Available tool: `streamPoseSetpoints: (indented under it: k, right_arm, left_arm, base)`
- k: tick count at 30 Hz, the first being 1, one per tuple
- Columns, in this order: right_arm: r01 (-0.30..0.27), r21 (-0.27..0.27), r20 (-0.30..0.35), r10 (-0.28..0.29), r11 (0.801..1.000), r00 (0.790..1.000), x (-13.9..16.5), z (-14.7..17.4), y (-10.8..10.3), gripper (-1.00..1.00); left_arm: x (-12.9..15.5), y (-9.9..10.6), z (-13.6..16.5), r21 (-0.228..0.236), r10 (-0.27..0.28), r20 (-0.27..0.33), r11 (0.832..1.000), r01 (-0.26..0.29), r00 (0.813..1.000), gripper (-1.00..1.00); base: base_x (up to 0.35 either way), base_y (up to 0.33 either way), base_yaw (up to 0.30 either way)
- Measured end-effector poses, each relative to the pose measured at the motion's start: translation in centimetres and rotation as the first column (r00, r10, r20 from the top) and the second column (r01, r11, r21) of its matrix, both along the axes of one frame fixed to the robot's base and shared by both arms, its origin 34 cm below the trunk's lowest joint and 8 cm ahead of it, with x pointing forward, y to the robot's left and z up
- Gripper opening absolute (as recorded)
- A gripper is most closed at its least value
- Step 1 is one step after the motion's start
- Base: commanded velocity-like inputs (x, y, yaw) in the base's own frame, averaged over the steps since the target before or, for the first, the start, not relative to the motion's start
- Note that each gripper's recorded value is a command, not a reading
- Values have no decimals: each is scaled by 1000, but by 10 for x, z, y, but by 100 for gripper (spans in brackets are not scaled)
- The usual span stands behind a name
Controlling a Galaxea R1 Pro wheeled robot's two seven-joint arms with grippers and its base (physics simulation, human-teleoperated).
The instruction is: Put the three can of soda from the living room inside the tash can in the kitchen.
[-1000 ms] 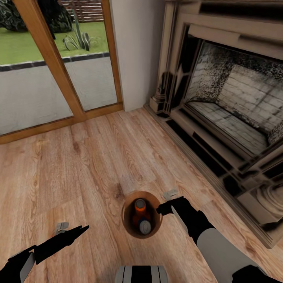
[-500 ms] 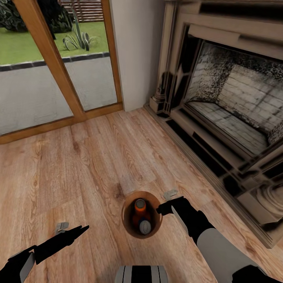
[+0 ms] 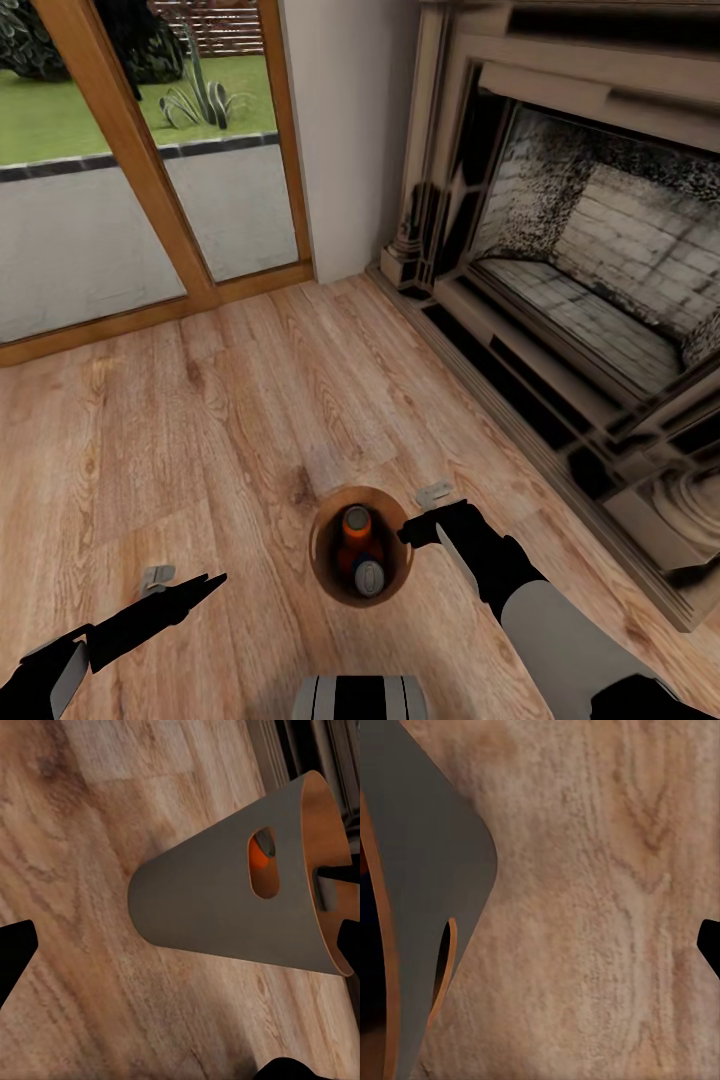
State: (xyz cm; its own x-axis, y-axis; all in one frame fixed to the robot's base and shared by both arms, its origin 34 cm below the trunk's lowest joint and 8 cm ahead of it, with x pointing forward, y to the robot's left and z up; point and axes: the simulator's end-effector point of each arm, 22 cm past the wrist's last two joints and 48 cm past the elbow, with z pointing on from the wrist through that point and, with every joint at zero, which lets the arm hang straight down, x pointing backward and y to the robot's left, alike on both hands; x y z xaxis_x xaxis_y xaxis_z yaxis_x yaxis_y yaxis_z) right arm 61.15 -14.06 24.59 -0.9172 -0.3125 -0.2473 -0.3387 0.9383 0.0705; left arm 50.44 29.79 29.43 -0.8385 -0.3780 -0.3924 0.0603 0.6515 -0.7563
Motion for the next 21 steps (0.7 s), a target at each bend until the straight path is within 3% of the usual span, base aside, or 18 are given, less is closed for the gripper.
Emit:
streamPoseSetpoints:
  k: [21]
  right_arm:
    - [0,0,-1,0,1000,1000,10,42,0,100]
  left_arm:
    - [9,-1,41,-1,-1,-1,1000,1,1000,100]
  base:
    - [0,0,0]
